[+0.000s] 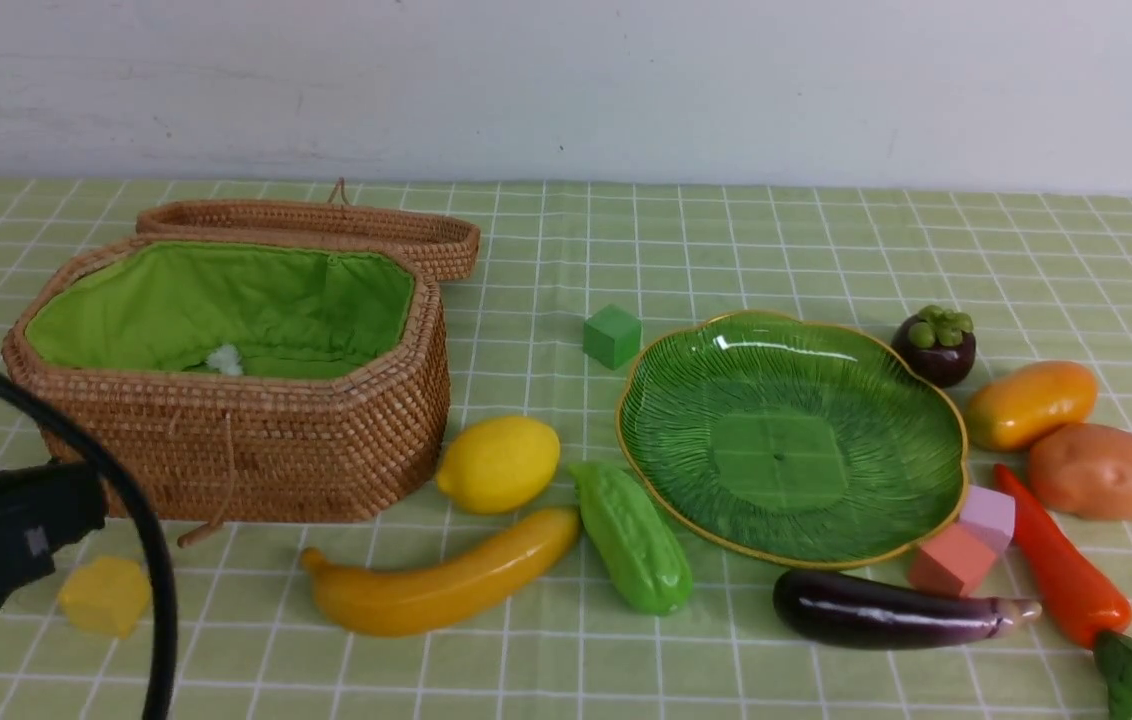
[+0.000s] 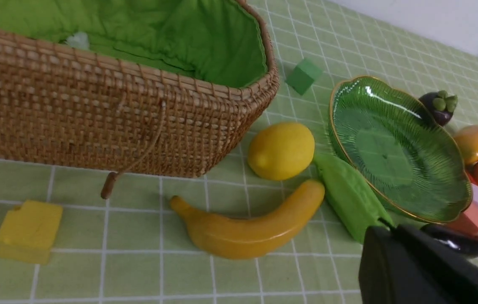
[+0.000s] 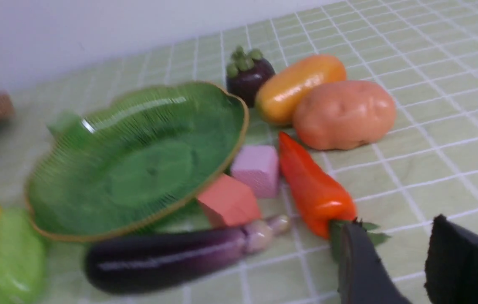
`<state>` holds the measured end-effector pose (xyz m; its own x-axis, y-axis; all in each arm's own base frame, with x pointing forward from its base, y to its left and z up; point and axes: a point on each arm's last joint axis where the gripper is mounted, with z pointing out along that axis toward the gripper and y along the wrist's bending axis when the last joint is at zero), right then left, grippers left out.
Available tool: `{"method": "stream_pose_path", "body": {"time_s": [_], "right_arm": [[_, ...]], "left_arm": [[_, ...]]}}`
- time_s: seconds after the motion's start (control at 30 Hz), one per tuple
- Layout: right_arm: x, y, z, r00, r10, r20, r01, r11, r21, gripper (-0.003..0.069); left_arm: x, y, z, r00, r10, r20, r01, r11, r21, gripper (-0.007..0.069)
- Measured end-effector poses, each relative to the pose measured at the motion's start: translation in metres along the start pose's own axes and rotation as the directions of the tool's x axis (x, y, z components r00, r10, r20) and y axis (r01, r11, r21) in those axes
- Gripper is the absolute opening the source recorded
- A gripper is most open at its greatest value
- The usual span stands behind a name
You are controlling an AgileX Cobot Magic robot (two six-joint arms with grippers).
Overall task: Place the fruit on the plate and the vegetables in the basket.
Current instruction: Use the left arm to grab a banana and put it into the right plate
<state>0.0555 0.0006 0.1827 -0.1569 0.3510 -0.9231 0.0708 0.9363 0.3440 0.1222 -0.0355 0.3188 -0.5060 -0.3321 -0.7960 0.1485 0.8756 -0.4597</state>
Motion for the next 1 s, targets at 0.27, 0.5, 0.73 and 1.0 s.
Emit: {"method": "stream_pose_path", "body": {"time_s": [0.27,0.5,0.73,1.0], "right_arm": [[-0.014,0.005,-0.001,0.926,0.36,0.117,-0.349,0.932,-0.101,0.0227],[-0.085,0.049,-0.024,0.987,0.109,-0.114,-0.129,0.974,-0.184,0.0092],[-0.174,0.098,-0.043,0.891,-0.272,-0.362,0.136,0.924,-0.358,0.0043],[-0.238,0.126,-0.085,0.833,-0.5,-0.239,0.309,0.776,-0.549,0.0044]], "left_arm": [[0.003,-0.012,-0.004,0.978,0.184,-0.101,-0.174,0.979,0.102,-0.0013],[-0.01,-0.042,-0.002,0.904,0.372,-0.213,-0.309,0.91,0.277,-0.0013],[-0.015,-0.072,0.025,0.757,0.559,-0.34,-0.425,0.815,0.393,-0.0013],[-0.013,-0.085,0.072,0.58,0.674,-0.458,-0.527,0.739,0.421,-0.0013]]}}
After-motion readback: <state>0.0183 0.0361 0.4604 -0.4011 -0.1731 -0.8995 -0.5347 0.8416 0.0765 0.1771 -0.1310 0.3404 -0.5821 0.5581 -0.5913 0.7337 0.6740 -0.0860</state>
